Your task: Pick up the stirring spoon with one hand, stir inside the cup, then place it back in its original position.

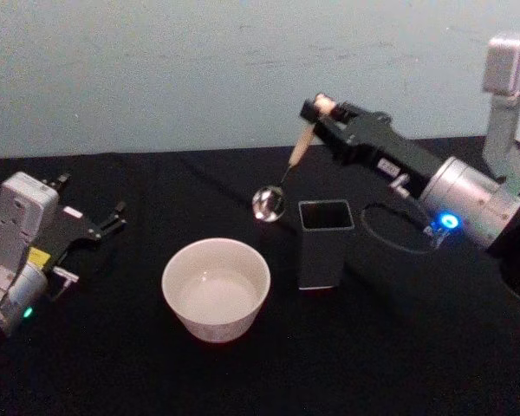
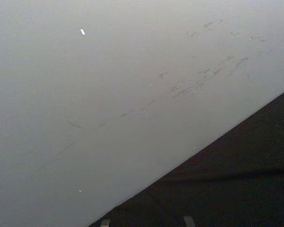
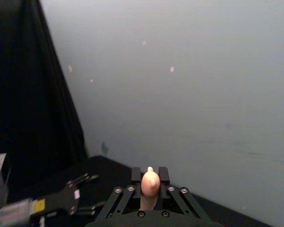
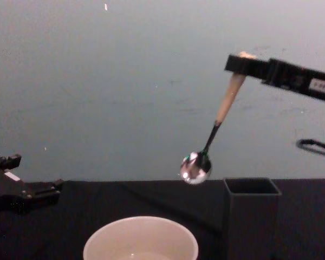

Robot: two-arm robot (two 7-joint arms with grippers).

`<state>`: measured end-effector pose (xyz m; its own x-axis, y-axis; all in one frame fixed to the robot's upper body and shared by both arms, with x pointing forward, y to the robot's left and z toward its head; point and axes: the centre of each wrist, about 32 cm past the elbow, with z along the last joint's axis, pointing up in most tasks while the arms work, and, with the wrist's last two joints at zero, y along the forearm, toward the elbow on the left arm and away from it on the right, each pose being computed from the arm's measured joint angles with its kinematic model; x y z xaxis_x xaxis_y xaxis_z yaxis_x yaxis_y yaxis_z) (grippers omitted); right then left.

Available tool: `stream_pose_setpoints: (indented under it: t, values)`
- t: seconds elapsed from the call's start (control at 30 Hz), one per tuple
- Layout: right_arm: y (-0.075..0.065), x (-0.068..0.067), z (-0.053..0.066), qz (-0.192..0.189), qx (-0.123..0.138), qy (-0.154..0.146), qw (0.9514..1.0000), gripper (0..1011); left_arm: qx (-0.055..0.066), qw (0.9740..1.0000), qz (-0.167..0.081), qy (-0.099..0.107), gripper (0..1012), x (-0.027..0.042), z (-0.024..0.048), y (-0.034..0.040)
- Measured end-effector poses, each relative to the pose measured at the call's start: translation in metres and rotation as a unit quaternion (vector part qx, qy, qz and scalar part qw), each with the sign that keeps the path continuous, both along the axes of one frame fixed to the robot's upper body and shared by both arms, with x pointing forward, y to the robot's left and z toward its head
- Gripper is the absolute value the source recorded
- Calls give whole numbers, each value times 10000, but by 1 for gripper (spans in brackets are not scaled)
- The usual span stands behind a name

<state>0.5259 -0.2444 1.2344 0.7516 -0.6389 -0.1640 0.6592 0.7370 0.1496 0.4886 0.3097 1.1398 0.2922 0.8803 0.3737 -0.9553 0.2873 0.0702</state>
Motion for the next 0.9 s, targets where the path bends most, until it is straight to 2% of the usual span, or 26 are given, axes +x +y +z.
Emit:
stream_pose_setpoints:
  t: [0.3, 0.6, 0.9]
  values:
    - [138, -19, -171, 376, -390, -76, 9985, 214, 0, 10000, 0, 0, 1001, 0, 0, 0]
    - [206, -74, -333, 680, -702, -63, 9952, 214, 0, 10000, 0, 1, 1001, 0, 0, 0]
    - [250, -108, -466, 856, -1004, -201, 9911, 214, 0, 10000, 0, 1, 1001, 0, 0, 0]
